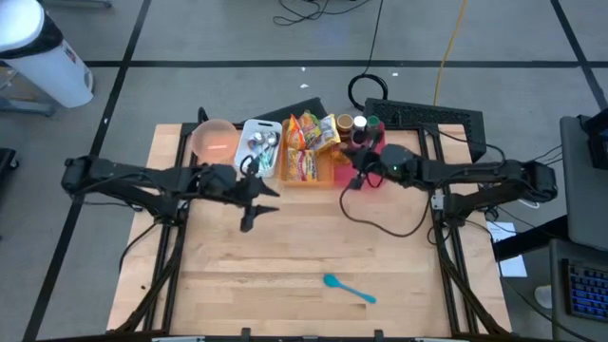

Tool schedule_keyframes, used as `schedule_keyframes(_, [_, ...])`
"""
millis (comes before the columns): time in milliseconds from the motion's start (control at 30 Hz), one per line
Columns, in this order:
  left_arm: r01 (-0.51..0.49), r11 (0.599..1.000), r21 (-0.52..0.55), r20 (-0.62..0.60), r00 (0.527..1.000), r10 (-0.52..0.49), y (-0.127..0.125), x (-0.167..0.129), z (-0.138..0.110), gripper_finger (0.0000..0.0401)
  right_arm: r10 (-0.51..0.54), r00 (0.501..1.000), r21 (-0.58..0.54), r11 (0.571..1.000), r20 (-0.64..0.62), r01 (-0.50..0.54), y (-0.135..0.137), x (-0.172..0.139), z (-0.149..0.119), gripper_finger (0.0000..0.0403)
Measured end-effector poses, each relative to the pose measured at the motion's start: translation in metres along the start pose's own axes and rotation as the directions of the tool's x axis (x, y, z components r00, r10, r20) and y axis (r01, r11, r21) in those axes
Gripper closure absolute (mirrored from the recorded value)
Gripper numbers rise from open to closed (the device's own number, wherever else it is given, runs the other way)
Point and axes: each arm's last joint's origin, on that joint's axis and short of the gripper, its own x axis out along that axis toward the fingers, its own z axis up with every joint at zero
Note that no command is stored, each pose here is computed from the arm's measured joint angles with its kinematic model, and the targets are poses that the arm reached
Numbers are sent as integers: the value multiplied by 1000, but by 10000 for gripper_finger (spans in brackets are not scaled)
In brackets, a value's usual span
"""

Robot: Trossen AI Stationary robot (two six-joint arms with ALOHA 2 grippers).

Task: Pick & Place Food Item
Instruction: Put the orange seasoning pack into the red bin

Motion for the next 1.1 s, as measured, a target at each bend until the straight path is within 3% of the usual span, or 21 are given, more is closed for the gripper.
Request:
schedule_keyframes(267, [81,996,36,68,994,-83,-21,-10,-8,203,-83,993,35,996,-90,86,-25,6,-15,403])
schedule_keyframes(433, [118,985,125,157,978,-137,-32,-18,1,203,-108,983,63,991,-147,118,-35,6,-23,403])
schedule_keyframes(733, [117,968,222,242,955,-171,-39,-23,9,203,-101,972,104,987,-210,125,-34,5,-36,403])
schedule_keyframes(967, [74,971,227,219,968,-125,-30,-21,7,203,-157,964,144,971,-214,190,-36,-12,-44,403])
schedule_keyframes(1100, [18,972,233,230,970,-73,-20,-15,-7,203,-166,968,176,964,-188,199,-36,-25,-50,403])
